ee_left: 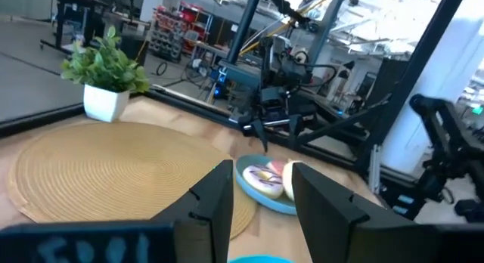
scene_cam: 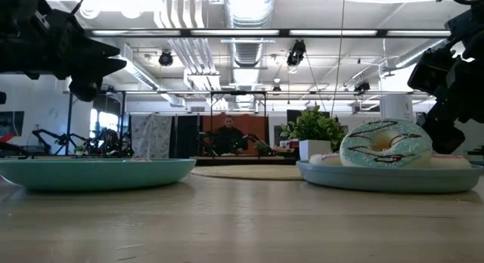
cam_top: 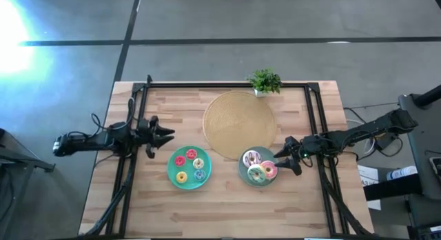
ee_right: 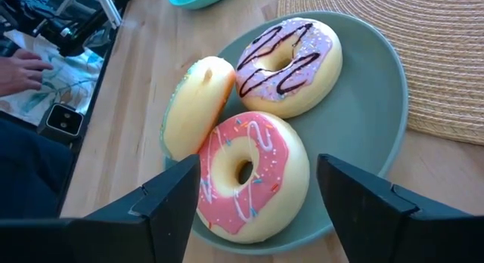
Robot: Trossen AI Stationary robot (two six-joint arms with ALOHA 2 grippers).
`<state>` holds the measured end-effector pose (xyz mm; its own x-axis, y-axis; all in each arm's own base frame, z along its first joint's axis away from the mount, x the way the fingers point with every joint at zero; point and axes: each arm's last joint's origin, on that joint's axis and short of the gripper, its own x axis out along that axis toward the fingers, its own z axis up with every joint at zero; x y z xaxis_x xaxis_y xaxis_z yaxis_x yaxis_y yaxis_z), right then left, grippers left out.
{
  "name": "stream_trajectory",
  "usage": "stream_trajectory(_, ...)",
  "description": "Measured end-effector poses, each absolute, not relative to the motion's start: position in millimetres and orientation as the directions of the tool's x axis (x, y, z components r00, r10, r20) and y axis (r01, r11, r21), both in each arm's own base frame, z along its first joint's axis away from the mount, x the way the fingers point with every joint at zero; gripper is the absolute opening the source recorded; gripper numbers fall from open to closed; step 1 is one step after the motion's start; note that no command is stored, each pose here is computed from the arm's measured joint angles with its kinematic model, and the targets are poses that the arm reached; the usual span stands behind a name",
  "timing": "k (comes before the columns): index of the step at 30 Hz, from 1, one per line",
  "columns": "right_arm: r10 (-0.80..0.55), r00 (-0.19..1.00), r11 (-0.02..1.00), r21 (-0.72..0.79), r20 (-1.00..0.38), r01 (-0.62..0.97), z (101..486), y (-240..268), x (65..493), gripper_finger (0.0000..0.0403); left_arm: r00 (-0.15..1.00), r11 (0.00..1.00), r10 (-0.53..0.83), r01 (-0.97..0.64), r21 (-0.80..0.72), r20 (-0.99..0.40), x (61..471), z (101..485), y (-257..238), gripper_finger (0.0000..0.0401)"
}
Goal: Pick & Place donuts
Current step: Return to Home Position
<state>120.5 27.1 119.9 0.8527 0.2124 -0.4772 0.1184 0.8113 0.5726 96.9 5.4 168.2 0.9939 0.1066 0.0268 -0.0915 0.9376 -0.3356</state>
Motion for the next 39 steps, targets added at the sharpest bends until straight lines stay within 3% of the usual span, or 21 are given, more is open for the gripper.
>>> stream_trajectory(11,0.212,0.853,0.811,0.572,-0.477,0.119,119.9,27.1,120.5,0.0251,0.998,0.981,0.053,-0.049,-0.187,0.015,96.9,166.9,7.7,0.0110)
stream_trajectory(19,0.212,0.853,0.811,0.572,-0.477,0.119,120.0,27.1,120.5,0.0255,0.999,0.942,0.039,-0.028,-0.333,0.026,97.0,167.7,6.8,0.0110)
stream_trajectory(39,0.211,0.853,0.811,0.572,-0.477,0.119,120.0,27.1,120.5,0.0252,0.999,0.939,0.037,-0.025,-0.343,0.027,97.4,168.0,6.8,0.0110)
